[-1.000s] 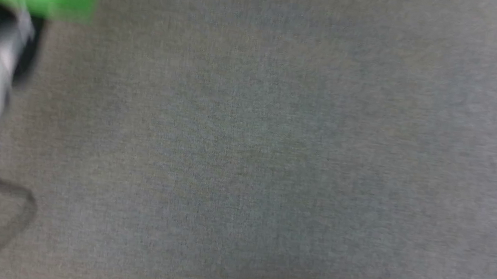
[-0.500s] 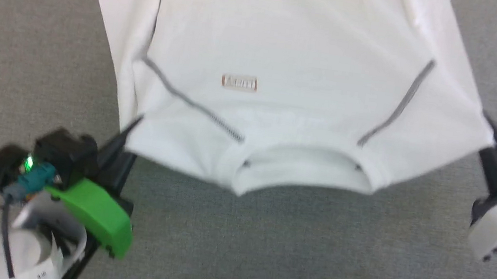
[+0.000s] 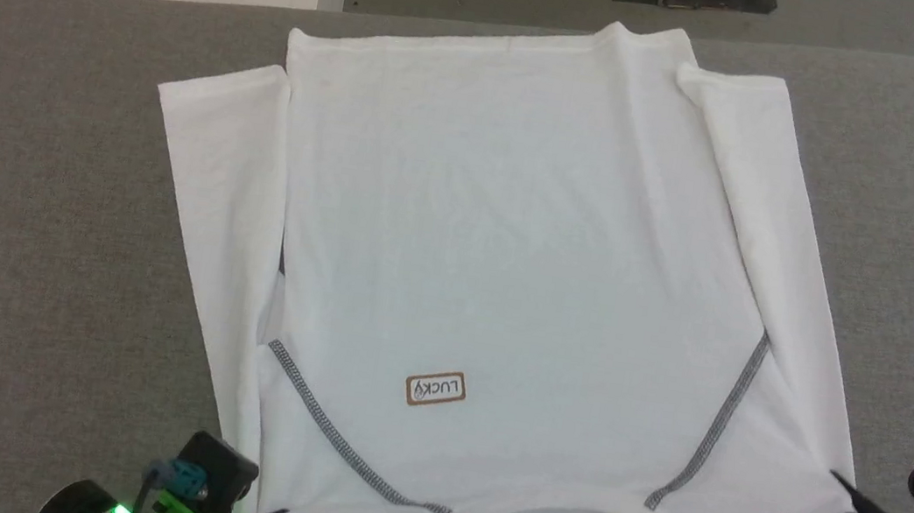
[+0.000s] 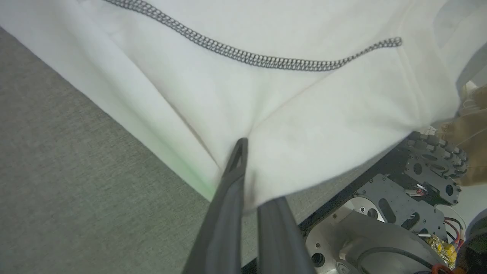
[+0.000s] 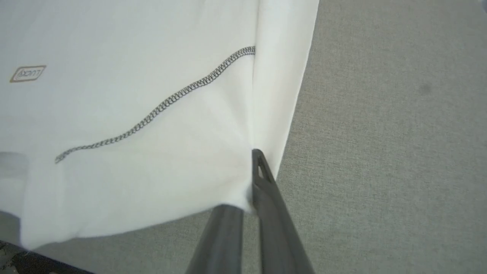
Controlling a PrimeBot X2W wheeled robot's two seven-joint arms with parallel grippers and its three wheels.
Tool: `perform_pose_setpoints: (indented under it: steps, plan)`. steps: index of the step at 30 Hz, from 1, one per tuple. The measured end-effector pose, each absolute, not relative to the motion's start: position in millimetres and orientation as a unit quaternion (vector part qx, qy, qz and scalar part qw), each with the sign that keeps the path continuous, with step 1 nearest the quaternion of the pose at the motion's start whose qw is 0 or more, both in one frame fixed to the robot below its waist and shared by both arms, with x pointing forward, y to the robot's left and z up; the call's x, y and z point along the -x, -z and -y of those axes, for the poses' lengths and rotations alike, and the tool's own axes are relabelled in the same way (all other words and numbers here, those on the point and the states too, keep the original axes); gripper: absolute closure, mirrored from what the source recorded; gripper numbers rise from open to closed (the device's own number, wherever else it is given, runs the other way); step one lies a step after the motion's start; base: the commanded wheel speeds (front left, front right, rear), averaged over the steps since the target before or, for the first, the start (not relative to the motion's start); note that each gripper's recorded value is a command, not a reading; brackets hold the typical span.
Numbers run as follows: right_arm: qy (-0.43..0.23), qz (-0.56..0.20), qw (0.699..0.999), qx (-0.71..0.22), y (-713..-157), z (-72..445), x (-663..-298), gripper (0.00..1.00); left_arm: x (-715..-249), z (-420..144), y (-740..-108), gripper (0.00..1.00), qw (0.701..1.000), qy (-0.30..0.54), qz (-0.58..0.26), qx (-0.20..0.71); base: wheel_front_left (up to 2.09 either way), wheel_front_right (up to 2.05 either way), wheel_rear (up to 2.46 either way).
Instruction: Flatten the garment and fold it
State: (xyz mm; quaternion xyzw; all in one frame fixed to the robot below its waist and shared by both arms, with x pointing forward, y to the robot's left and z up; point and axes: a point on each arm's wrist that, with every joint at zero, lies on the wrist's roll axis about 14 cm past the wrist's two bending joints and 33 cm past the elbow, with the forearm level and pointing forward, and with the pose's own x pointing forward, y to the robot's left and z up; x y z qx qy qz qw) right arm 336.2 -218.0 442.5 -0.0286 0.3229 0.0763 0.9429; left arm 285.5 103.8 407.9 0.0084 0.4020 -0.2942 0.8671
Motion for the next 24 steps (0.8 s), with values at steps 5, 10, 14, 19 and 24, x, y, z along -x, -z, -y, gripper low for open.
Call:
perform_pose_setpoints:
  steps: [5, 10, 14, 19, 24]
  plan:
    - [-0.077, -0.359, 0.930, 0.018, -424, 215, -309, 1.00, -266, -111, -397, 1.00, 0.857, 0.284, -0.430, -0.007, 0.00, 0.00, 0.00]
    - [-0.079, -0.360, 0.929, 0.017, -418, 211, -302, 1.00, -261, -109, -393, 1.00, 0.861, 0.284, -0.422, -0.004, 0.00, 0.00, 0.00]
    - [-0.085, -0.360, 0.929, 0.016, -409, 204, -299, 0.89, -257, -103, -383, 1.00, 0.864, 0.291, -0.412, -0.004, 0.00, 0.00, 0.00]
    - [-0.096, -0.370, 0.924, 0.007, -392, 194, -295, 0.61, -257, -97, -370, 1.00, 0.868, 0.297, -0.398, -0.003, 0.00, 0.00, 0.00]
    - [-0.089, -0.368, 0.926, 0.009, -383, 199, -296, 0.00, -263, -96, -364, 0.00, 0.873, 0.294, -0.388, -0.003, 0.00, 0.00, 0.00]
